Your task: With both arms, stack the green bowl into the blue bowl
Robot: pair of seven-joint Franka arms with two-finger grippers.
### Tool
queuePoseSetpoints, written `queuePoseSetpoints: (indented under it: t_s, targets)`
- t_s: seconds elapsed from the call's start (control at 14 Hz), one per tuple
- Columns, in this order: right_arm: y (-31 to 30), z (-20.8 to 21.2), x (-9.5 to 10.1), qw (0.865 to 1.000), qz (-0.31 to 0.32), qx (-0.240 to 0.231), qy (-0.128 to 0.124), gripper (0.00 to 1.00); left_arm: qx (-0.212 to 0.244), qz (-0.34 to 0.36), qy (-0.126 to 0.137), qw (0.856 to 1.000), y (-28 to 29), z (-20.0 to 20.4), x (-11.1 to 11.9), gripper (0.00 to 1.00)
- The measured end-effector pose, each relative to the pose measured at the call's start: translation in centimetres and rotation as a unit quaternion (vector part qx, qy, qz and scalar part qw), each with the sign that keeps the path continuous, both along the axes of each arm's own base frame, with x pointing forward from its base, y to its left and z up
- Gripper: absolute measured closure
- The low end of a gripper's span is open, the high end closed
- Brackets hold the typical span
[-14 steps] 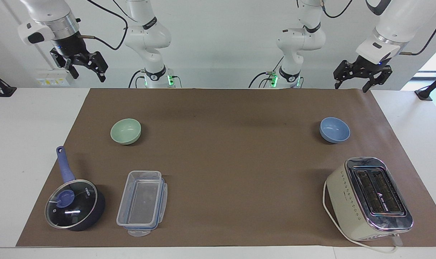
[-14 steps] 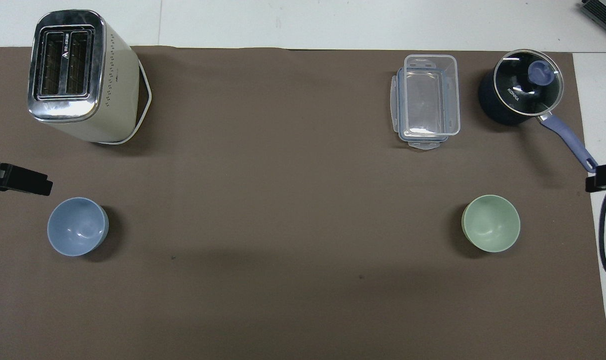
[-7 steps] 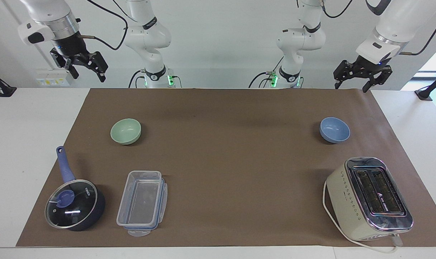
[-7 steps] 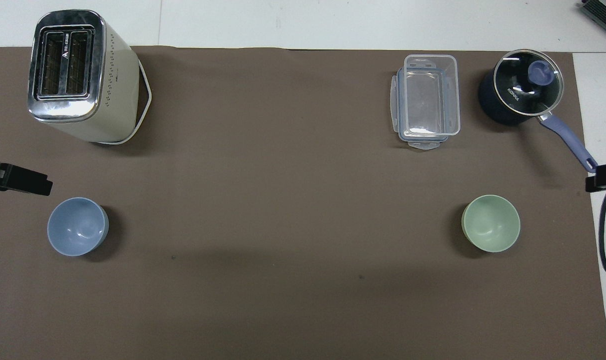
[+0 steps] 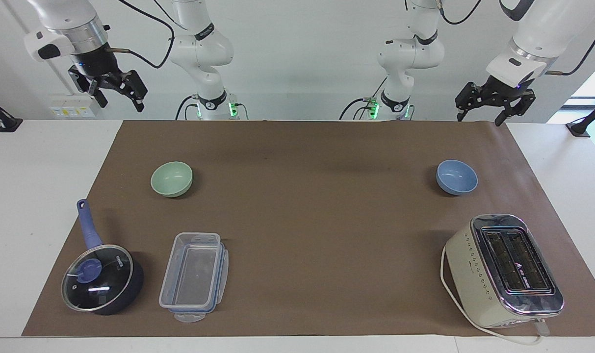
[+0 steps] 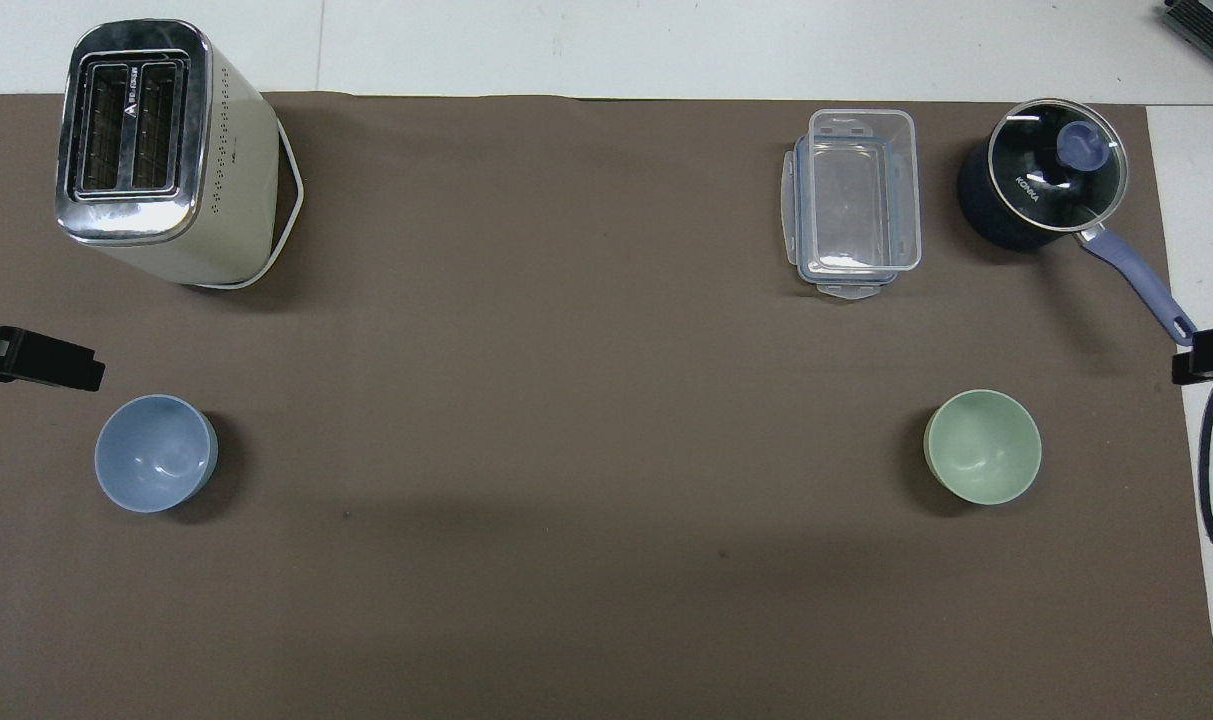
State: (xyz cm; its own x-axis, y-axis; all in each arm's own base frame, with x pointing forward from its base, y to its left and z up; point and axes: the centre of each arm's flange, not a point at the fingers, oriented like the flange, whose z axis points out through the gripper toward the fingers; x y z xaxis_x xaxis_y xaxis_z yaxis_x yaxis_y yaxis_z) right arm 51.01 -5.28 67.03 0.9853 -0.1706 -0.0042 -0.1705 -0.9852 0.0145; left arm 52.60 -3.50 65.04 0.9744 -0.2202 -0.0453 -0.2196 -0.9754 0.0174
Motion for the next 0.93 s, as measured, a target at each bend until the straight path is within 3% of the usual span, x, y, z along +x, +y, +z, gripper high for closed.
queuePoseSetpoints:
  t_s: [0.93]
  targets:
    - [0.00,0.00,0.00,1.000,0.000,0.000,0.000,0.00,-0.002,0.001,-0.006,1.000,0.15,0.11,0.15,0.00]
